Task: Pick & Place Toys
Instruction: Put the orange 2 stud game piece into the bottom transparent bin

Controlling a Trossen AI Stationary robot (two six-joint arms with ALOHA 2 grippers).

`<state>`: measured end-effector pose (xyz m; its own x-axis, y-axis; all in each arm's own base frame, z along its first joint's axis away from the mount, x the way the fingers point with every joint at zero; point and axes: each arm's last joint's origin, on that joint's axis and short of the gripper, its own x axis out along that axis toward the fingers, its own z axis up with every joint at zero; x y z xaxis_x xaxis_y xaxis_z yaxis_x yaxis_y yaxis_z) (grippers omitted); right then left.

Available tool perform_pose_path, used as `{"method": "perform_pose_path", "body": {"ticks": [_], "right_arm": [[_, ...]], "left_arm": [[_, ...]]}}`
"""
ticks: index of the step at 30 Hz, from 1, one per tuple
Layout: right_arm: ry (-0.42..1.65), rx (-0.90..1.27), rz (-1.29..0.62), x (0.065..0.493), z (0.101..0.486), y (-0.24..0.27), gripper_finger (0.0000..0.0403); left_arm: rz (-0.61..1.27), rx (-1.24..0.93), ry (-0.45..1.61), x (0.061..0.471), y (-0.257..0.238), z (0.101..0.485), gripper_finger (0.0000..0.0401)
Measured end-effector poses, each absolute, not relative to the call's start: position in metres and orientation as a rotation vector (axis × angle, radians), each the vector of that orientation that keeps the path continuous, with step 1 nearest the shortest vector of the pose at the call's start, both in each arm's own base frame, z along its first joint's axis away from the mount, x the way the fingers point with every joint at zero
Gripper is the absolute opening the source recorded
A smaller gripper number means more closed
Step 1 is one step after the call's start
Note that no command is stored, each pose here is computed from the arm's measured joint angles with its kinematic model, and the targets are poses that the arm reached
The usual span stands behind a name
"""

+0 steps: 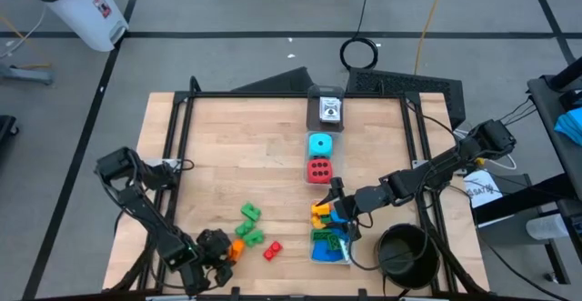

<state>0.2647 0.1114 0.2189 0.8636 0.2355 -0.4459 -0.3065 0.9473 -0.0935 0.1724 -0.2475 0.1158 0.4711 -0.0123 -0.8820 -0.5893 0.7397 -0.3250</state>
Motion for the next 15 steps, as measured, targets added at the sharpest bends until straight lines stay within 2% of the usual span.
{"method": "perform_pose_path", "body": {"ticks": [6, 15], "right_arm": [[0.443, -0.163, 0.285, 0.265, 0.219, 0.111, 0.0283], [0.443, -0.165, 0.286, 0.265, 0.219, 0.111, 0.0283]], "left_arm": [[0.439, -0.589, 0.939, 0.175, -0.241, 0.111, 0.021], [0.487, -0.517, 0.862, 0.18, -0.232, 0.11, 0.0111]]}}
